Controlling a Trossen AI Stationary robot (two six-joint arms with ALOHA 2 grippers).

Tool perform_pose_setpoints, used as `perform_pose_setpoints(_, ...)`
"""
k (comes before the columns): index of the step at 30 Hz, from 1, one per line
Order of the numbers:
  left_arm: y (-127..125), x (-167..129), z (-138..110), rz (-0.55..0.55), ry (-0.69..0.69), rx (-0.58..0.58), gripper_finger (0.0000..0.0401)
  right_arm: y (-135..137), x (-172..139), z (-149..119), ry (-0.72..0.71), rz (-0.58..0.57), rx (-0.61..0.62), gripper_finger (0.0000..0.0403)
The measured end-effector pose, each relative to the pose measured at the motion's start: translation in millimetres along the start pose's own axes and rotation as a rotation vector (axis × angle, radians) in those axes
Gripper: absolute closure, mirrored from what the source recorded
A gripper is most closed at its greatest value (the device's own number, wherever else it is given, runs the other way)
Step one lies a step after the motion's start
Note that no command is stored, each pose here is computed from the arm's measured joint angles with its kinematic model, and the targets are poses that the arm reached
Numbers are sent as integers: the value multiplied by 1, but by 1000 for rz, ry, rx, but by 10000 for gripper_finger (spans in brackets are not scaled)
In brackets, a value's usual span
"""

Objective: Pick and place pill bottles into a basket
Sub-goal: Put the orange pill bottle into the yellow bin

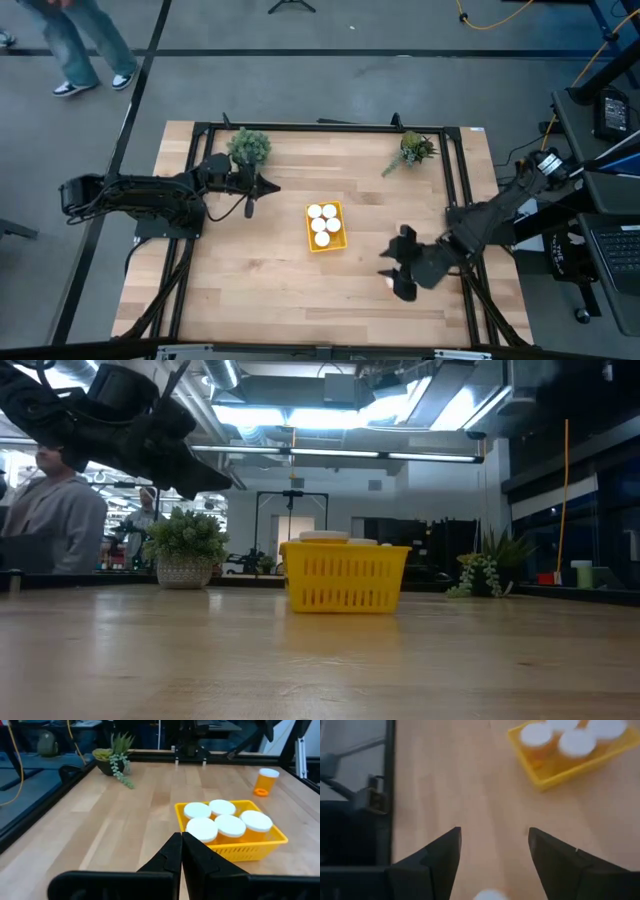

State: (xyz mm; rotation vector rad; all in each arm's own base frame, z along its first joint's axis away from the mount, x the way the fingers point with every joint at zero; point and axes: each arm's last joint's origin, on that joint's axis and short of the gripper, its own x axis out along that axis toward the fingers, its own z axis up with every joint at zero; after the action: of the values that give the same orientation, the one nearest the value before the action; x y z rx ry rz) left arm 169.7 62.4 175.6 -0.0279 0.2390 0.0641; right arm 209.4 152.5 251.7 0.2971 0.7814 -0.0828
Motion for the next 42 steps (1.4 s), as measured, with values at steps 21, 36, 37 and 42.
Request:
perform_pose_setpoints(21, -10, 3, 0, -32, 3, -3, 396, 49, -66, -77, 65, -19, 140, 338)
perform_pose_setpoints(36, -10, 3, 0, -33, 3, -10, 395, 57, -53, -121, 46, -135, 188, 383)
perform_pose_setpoints(37, -10, 3, 0, -33, 3, -10, 394, 57, -52, -122, 46, -142, 183, 382)
perform_pose_setpoints(42, -10, 3, 0, -33, 3, -10, 394, 59, -46, -126, 39, -165, 187, 379)
